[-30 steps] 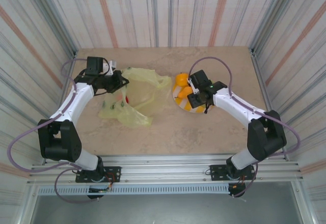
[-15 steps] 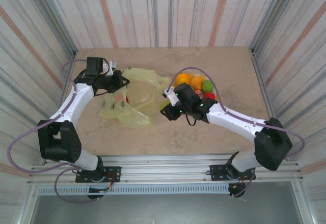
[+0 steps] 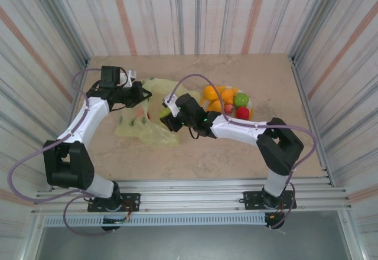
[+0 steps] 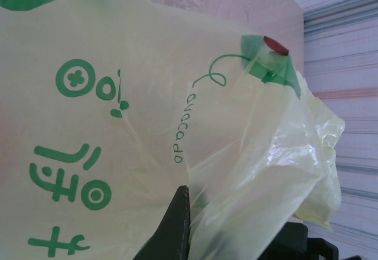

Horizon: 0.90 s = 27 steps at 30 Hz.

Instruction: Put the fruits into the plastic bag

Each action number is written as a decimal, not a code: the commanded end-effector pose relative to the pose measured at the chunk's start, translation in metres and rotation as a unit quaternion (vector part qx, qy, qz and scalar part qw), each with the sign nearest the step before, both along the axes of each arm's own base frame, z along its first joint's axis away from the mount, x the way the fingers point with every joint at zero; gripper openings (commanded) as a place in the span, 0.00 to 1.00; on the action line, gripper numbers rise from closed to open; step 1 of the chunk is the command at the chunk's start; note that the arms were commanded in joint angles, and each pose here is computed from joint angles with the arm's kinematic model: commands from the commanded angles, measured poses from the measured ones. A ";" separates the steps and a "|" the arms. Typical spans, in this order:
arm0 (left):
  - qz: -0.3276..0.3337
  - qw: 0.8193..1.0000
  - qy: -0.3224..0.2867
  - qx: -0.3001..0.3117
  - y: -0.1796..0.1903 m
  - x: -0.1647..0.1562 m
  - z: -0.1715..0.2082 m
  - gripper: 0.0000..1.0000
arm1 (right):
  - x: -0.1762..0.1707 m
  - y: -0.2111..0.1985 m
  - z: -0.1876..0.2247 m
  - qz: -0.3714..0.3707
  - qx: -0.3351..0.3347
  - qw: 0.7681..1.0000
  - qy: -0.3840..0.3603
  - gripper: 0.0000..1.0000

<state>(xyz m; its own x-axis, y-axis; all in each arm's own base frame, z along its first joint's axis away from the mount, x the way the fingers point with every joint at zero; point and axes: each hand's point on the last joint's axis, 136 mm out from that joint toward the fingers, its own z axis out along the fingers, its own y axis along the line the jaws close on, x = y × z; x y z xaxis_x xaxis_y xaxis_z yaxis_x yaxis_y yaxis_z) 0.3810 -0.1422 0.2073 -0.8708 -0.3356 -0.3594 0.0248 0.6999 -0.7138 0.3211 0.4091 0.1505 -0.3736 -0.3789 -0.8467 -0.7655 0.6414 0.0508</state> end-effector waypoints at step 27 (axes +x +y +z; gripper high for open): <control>-0.023 0.999 -0.009 -0.045 -0.015 -0.011 0.019 0.00 | 0.085 0.046 -0.035 -0.174 0.125 0.974 0.070 0.75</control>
<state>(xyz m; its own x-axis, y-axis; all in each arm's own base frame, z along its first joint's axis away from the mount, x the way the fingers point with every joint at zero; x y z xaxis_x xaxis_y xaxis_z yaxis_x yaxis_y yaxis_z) 0.3789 -0.1533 0.2163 -0.8809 -0.3340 -0.3355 0.0435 0.6485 -0.7600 0.4052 0.4496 0.1122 -0.5320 -0.0164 -0.8466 -0.4734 0.8347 0.2813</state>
